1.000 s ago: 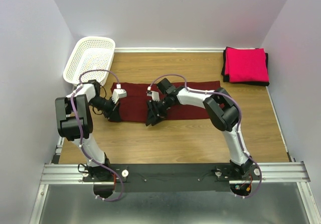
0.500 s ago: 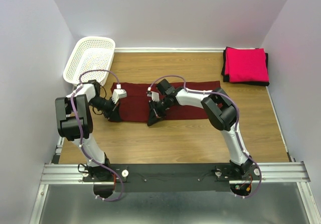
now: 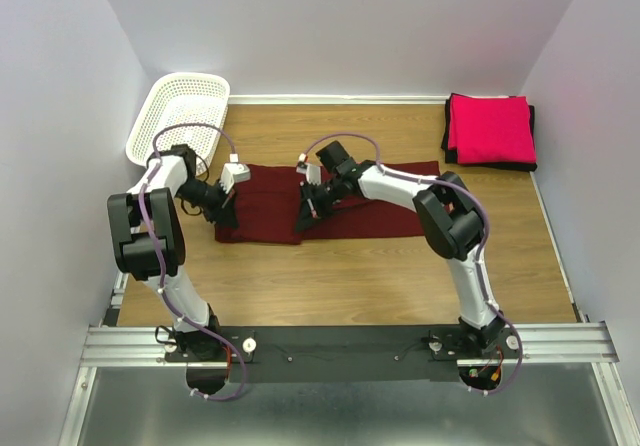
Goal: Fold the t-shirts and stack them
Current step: Fold the other side of the tshirt into a rectangle
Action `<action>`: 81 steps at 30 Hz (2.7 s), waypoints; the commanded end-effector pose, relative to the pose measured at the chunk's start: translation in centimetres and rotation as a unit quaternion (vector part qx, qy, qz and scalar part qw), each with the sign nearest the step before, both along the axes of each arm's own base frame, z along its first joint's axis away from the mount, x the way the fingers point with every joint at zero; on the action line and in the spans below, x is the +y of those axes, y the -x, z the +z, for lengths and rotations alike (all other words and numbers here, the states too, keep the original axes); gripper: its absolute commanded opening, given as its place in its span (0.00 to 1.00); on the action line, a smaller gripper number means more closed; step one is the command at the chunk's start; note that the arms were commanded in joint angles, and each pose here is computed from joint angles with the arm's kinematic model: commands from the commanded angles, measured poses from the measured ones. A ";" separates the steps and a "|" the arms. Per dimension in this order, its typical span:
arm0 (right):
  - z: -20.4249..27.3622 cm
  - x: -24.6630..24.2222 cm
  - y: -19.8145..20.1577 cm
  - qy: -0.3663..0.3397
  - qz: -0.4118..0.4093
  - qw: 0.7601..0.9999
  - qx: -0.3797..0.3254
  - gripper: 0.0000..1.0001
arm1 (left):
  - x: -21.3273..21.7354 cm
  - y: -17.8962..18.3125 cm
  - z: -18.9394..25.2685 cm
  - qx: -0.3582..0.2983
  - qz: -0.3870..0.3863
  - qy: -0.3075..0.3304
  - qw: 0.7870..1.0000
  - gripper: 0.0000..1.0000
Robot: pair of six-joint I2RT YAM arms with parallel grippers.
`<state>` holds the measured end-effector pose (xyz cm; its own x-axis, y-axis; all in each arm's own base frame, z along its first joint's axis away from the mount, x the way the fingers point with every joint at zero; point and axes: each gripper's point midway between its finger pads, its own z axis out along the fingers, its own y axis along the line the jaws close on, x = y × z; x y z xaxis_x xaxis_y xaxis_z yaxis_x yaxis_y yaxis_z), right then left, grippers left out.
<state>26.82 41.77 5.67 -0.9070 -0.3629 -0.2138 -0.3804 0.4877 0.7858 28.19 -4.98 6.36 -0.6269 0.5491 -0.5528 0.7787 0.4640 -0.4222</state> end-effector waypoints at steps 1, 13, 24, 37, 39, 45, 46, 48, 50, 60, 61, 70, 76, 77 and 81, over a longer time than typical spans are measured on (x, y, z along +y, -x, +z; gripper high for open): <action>3.4 -0.5 -3.4 -0.027 -0.026 0.998 -0.049 0.01 | -0.6 -2.2 2.3 -0.034 0.008 0.021 0.999 0.00; 1.7 -1.9 -0.4 -0.008 -0.025 1.000 0.009 0.50 | -0.1 -2.1 1.8 -0.022 0.011 0.005 1.000 0.26; -2.0 -2.2 0.9 0.032 -0.041 0.997 0.051 0.58 | -0.3 2.1 -1.2 0.032 0.017 -0.005 0.999 0.48; -4.0 -0.8 1.0 0.067 -0.091 0.991 0.065 0.49 | 0.2 0.5 -1.4 0.025 0.048 -0.014 0.998 0.53; -4.3 -0.7 1.0 0.074 -0.099 0.990 0.069 0.47 | 0.3 0.5 -1.2 0.024 0.052 -0.014 0.998 0.53; -5.3 -0.5 0.9 0.086 -0.111 0.987 0.080 0.44 | 0.6 0.4 -1.0 0.019 0.059 -0.013 0.998 0.53; -5.3 -0.4 1.0 0.087 -0.110 0.987 0.082 0.43 | 0.6 0.5 -1.0 0.021 0.061 -0.015 0.998 0.53; -5.4 -0.3 1.0 0.087 -0.111 0.987 0.083 0.42 | 0.7 0.6 -1.0 0.022 0.062 -0.015 0.998 0.53; -5.5 -0.2 1.1 0.087 -0.110 0.986 0.085 0.39 | 0.9 0.8 -1.1 0.026 0.064 -0.019 0.997 0.53; -5.1 -0.2 1.1 0.084 -0.110 0.987 0.084 0.01 | 1.6 0.9 -2.5 0.058 0.085 -0.035 0.994 0.53; -5.1 -0.2 1.1 0.084 -0.110 0.987 0.084 0.01 | 1.6 0.8 -2.7 0.060 0.089 -0.037 0.994 0.53; -5.0 -0.1 1.3 0.081 -0.105 0.987 0.086 0.00 | 2.2 1.3 -4.2 0.078 0.103 -0.060 0.990 0.57; -5.1 -0.1 1.3 0.081 -0.104 0.987 0.087 0.00 | 1.9 0.9 -4.2 0.079 0.101 -0.049 0.991 0.49; -4.9 -0.1 1.2 0.079 -0.104 0.988 0.087 0.01 | 1.8 1.1 -4.0 0.081 0.098 -0.045 0.991 0.47; -4.0 0.2 1.0 0.070 -0.102 0.989 0.080 0.01 | 1.3 0.9 -2.7 0.067 0.087 -0.027 0.994 0.30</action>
<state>25.61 41.43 1.69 -0.9840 -0.1784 0.0001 -0.1176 0.6491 0.7515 27.15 -3.48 2.96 -0.7941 0.4509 -0.4075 0.6064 0.6337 -0.4803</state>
